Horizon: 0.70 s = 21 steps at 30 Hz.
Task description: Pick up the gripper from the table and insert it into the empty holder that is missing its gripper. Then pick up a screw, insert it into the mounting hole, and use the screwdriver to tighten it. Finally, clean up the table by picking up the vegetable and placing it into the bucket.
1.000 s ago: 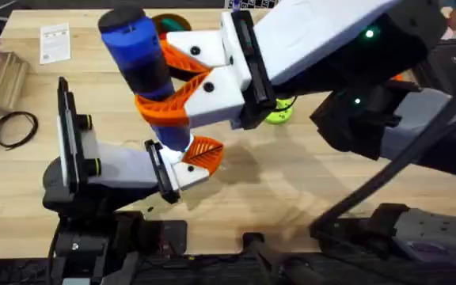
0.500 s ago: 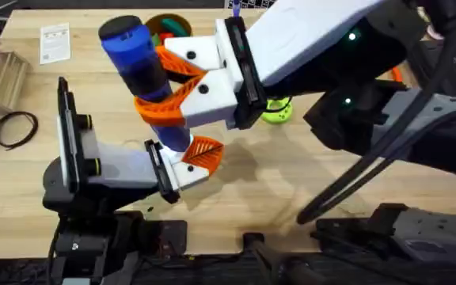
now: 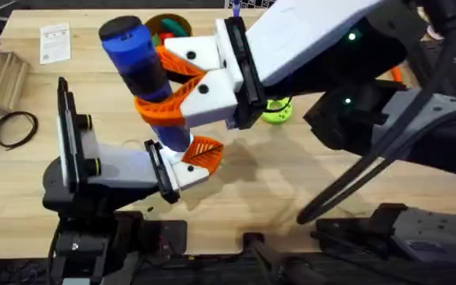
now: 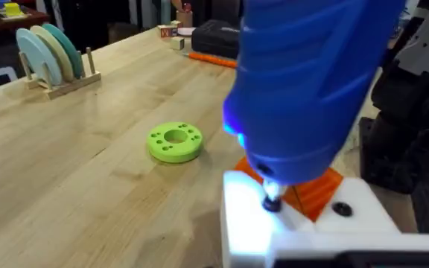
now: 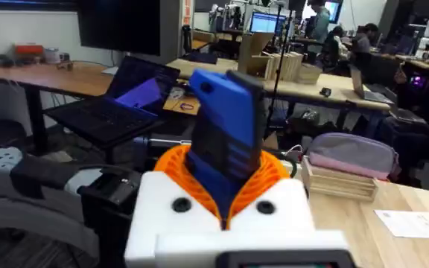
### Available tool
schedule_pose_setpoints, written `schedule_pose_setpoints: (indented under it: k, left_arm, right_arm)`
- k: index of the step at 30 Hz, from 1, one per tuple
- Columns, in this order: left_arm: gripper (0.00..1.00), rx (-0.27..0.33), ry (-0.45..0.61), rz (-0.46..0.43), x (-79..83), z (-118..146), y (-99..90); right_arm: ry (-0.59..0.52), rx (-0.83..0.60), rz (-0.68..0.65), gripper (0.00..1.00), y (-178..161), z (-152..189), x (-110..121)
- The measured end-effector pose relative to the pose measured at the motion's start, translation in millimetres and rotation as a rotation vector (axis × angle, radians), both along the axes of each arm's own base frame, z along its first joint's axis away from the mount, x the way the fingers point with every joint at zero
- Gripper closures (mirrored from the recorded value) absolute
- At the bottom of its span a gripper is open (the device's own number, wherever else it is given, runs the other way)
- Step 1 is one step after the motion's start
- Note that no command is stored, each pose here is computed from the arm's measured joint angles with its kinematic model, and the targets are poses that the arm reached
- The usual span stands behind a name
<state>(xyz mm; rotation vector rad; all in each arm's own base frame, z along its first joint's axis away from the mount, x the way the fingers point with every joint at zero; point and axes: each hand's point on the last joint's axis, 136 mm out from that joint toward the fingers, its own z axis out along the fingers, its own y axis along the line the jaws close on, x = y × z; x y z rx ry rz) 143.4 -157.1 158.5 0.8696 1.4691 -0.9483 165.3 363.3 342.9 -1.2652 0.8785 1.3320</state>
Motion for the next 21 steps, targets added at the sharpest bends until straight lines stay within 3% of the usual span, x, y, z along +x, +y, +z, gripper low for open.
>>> schedule_pose_setpoints:
  k: [13,21]
  left_arm:
    - [0.996,0.0,0.0,0.0,0.0,0,0.0]
    - [0.996,0.0,0.001,0.0,-0.1,0,0.0]
  right_arm:
    - [0.0,0.001,0.0,0.98,0,0,0]
    - [-0.075,0.067,0.031,0.981,-3,13,-8]
